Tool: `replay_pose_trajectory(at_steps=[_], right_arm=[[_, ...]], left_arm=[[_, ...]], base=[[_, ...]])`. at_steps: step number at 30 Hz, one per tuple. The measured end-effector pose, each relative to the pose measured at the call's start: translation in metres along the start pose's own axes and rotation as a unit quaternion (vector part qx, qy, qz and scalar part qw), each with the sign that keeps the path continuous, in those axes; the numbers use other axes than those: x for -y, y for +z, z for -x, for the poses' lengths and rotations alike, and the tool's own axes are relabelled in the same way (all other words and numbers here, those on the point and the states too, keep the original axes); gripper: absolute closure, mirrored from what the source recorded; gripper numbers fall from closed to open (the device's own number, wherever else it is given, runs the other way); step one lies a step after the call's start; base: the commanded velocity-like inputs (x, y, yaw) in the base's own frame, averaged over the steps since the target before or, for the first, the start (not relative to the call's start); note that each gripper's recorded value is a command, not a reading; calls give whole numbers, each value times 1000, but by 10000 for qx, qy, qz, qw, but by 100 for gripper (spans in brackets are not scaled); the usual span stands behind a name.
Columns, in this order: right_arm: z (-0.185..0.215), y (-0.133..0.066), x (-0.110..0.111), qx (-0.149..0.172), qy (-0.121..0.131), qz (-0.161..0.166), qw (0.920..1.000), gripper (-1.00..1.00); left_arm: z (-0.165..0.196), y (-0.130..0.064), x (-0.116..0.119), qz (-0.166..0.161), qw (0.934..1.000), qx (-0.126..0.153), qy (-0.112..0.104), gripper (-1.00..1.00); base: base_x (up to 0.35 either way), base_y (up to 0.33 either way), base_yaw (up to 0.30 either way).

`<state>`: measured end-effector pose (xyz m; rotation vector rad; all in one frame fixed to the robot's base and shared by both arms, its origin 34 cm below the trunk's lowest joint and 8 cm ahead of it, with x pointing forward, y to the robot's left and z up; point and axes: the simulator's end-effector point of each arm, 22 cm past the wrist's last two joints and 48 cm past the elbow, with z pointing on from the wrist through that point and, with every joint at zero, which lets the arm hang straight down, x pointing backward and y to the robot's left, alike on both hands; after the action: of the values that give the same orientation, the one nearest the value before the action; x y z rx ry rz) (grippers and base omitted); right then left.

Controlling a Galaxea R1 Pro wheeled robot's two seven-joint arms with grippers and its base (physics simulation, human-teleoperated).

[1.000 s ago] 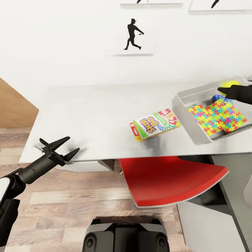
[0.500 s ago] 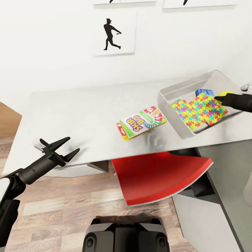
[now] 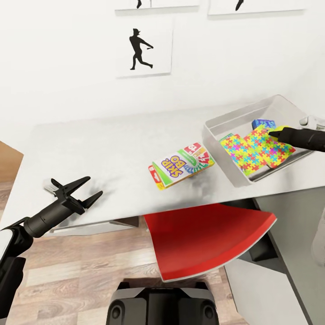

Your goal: Put all the toys in the child's room - the three board games (two on the bed and one on the table), the two jigsaw puzzles on the table, and the tennis ball on the table - inside the toy box on the table in the child's room.

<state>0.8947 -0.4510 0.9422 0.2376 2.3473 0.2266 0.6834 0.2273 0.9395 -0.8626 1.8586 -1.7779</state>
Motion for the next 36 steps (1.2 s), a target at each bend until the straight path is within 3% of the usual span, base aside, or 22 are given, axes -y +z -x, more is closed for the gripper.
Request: replay_pose_trajectory(at_steps=[11, 23, 36], right_arm=[[-3, 13, -31, -167, -323, 172, 9992, 100], [-32, 50, -57, -709, -58, 421, 9966, 100], [-14, 67, -66, -650, -112, 481, 9967, 100]], left_arm=[[0, 0, 0, 1, 10000, 1, -2, -100], [0, 0, 0, -15, 10000, 1, -6, -100], [0, -1, 1, -40, 10000, 6, -7, -100]], base=[[7, 0, -1], [0, 0, 0], [0, 0, 0]])
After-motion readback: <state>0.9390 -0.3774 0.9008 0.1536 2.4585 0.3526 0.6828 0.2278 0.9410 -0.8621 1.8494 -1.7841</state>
